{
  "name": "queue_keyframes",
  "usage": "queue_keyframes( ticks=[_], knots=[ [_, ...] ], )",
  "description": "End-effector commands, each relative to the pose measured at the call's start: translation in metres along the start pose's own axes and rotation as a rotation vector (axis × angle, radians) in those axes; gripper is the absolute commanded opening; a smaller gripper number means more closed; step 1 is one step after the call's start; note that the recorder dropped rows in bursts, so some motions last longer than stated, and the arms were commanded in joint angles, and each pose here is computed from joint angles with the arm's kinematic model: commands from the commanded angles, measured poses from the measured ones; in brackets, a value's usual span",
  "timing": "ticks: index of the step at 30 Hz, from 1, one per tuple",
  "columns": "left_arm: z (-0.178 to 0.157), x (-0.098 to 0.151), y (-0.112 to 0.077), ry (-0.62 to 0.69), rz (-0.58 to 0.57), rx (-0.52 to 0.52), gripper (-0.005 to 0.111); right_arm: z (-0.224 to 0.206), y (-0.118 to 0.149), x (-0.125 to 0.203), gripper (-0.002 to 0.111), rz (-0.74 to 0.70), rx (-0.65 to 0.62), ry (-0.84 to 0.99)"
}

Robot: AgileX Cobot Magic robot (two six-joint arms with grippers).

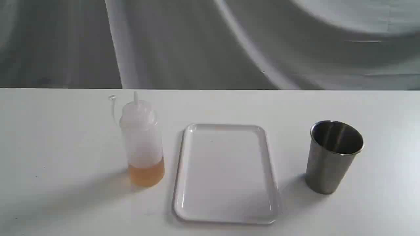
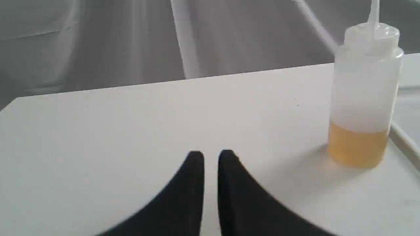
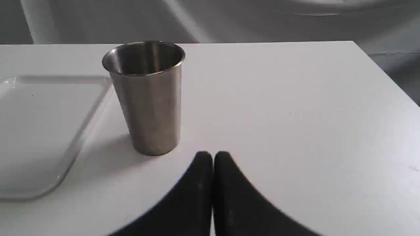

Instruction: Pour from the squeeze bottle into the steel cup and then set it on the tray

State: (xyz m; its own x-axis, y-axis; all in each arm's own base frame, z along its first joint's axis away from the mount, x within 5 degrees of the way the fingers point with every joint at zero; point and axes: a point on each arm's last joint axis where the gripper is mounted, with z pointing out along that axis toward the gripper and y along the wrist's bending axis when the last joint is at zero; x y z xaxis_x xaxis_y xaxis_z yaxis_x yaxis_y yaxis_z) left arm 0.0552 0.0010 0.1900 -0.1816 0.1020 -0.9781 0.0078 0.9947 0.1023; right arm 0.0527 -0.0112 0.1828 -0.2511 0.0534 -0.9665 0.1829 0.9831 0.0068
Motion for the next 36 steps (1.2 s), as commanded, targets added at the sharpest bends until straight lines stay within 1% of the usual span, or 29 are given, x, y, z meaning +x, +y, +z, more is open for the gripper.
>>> queue_keyframes(
  ticks=[1, 27, 33, 36],
  knots=[
    [0.0, 0.001, 0.0, -0.008, 0.001, 0.003, 0.008, 0.0, 0.0, 0.0, 0.0, -0.01, 0.005, -0.005],
    [0.0, 0.001, 0.0, -0.008, 0.001, 0.003, 0.008, 0.0, 0.0, 0.0, 0.0, -0.01, 0.003, -0.013],
    [0.0, 0.001, 0.0, -0.008, 0.001, 0.003, 0.008, -0.001, 0.001, -0.007, 0.0, -0.011, -0.007, -0.087],
    [0.0, 0.001, 0.0, -0.008, 0.001, 0.003, 0.008, -0.002, 0.002, -0.015, 0.0, 0.022, -0.028, -0.176]
  ],
)
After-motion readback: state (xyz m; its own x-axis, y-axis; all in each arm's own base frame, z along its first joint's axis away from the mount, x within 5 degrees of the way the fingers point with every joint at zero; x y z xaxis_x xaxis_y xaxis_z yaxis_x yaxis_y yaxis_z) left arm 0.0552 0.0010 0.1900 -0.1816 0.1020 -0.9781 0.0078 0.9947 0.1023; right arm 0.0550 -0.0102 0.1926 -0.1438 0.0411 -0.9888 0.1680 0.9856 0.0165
